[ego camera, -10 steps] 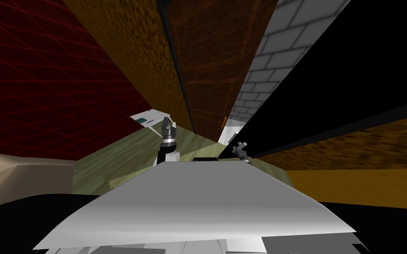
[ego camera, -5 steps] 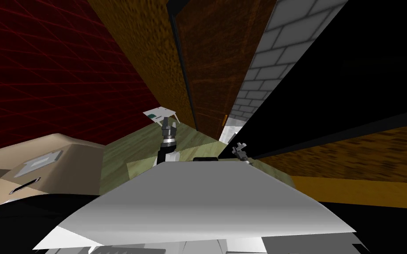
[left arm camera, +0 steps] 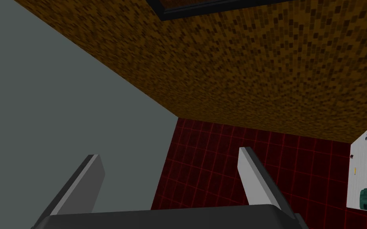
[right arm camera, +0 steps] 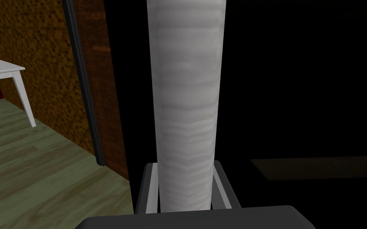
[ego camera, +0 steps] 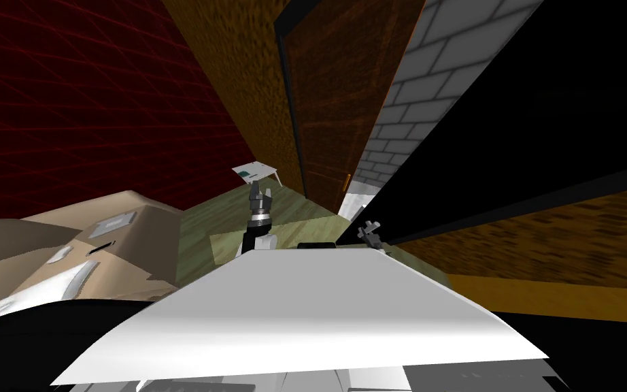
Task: Pull the door open
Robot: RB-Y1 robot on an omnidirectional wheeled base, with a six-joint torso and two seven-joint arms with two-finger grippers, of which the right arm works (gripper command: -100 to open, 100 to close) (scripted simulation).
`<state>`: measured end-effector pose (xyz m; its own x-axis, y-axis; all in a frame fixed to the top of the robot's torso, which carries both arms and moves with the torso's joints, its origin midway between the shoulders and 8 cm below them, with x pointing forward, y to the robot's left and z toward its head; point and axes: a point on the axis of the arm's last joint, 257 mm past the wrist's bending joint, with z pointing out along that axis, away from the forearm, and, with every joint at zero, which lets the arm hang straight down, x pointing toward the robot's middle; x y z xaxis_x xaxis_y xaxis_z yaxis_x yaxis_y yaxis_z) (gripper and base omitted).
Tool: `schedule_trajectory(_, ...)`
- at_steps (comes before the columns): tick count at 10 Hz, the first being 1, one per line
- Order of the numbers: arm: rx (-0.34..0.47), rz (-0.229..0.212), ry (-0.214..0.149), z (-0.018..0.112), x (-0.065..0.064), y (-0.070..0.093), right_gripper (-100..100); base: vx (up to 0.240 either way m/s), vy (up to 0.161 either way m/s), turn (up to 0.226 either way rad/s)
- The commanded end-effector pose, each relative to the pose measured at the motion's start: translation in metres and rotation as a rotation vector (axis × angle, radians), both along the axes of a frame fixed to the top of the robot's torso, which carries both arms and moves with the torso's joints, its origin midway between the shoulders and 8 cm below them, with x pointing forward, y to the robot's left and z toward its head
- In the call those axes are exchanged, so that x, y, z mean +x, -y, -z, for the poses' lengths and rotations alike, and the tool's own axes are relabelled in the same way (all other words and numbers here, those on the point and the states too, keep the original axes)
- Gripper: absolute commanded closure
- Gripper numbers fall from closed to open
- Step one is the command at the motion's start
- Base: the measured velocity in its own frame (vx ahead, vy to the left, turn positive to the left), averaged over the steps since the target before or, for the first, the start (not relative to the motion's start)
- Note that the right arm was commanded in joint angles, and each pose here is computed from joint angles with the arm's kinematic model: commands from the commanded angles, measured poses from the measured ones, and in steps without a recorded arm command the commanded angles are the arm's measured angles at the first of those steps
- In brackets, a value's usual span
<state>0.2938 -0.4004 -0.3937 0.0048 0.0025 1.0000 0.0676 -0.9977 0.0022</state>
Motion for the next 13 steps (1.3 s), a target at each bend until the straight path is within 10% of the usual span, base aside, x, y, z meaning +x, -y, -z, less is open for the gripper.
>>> schedule_trajectory(1, 0.001, -0.013, 0.002, -0.001, -0.004, 0.0, 100, -0.246, -0.076, 0.182)
schedule_trajectory(13, 0.002, -0.068, 0.0, 0.0, -0.016, 0.001, 100, -0.204, -0.061, 0.141)
